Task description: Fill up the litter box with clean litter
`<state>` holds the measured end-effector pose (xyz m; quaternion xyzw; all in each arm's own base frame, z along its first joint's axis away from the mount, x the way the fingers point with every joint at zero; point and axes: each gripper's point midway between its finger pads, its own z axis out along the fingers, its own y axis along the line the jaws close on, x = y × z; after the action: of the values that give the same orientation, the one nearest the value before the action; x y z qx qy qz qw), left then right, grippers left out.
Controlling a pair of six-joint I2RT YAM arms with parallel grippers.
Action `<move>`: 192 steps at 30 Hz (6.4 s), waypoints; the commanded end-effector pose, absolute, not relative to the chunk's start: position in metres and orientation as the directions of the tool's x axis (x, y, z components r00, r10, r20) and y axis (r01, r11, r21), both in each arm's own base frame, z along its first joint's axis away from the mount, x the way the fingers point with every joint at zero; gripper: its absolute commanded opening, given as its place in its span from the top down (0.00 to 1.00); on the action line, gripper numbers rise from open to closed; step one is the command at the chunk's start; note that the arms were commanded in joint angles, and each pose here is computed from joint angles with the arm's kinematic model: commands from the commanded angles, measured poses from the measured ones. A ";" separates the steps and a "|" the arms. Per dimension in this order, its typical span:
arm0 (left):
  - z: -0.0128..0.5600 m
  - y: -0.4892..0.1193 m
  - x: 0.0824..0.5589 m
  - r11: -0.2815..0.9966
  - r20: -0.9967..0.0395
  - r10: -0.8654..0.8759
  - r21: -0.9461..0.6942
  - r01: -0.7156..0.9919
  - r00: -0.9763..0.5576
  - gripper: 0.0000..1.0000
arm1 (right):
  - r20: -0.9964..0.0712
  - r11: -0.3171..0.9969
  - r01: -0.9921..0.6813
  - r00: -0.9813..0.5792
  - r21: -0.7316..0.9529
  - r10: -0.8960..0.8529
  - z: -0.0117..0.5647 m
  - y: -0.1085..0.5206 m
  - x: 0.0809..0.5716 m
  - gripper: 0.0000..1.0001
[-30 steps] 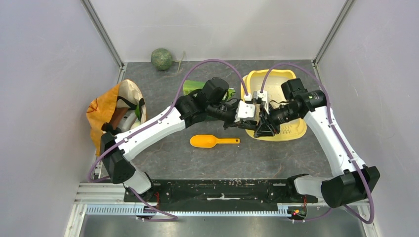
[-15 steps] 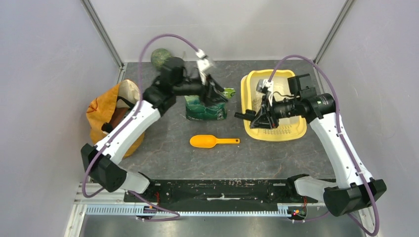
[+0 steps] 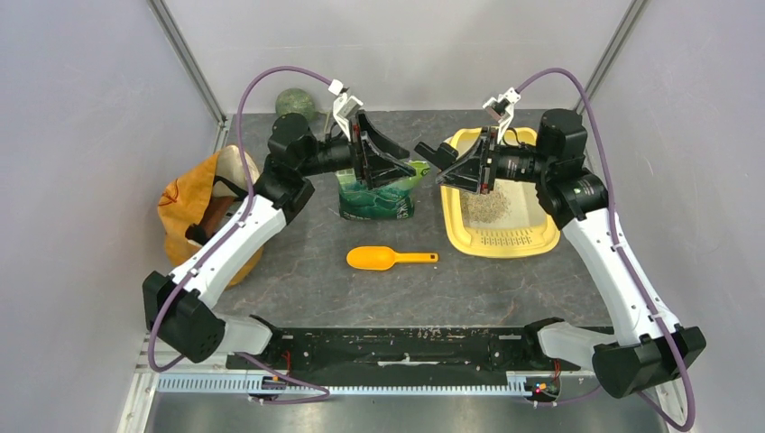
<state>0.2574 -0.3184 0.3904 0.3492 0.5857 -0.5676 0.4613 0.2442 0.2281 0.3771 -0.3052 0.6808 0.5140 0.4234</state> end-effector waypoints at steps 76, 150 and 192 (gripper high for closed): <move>0.406 -0.324 0.211 -0.106 -0.988 -0.110 -0.095 0.990 -0.107 0.98 | -0.970 0.171 -0.979 -0.148 0.115 -0.193 0.395 0.243 0.213 0.54; 0.370 -0.325 0.189 -0.030 -0.998 0.028 -0.059 0.998 -0.058 0.98 | -0.917 0.034 -0.999 -0.017 0.004 -0.399 0.377 0.251 0.195 0.55; 0.331 -0.208 0.271 0.310 -0.965 0.263 0.100 0.946 0.016 0.27 | -0.802 0.088 -0.973 0.121 -0.212 -0.585 0.353 0.237 0.255 1.00</move>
<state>0.2519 -0.2267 0.3415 0.4538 0.6134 -0.4018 0.5063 0.2286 0.2442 0.3523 -0.5885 0.6398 0.3122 0.3831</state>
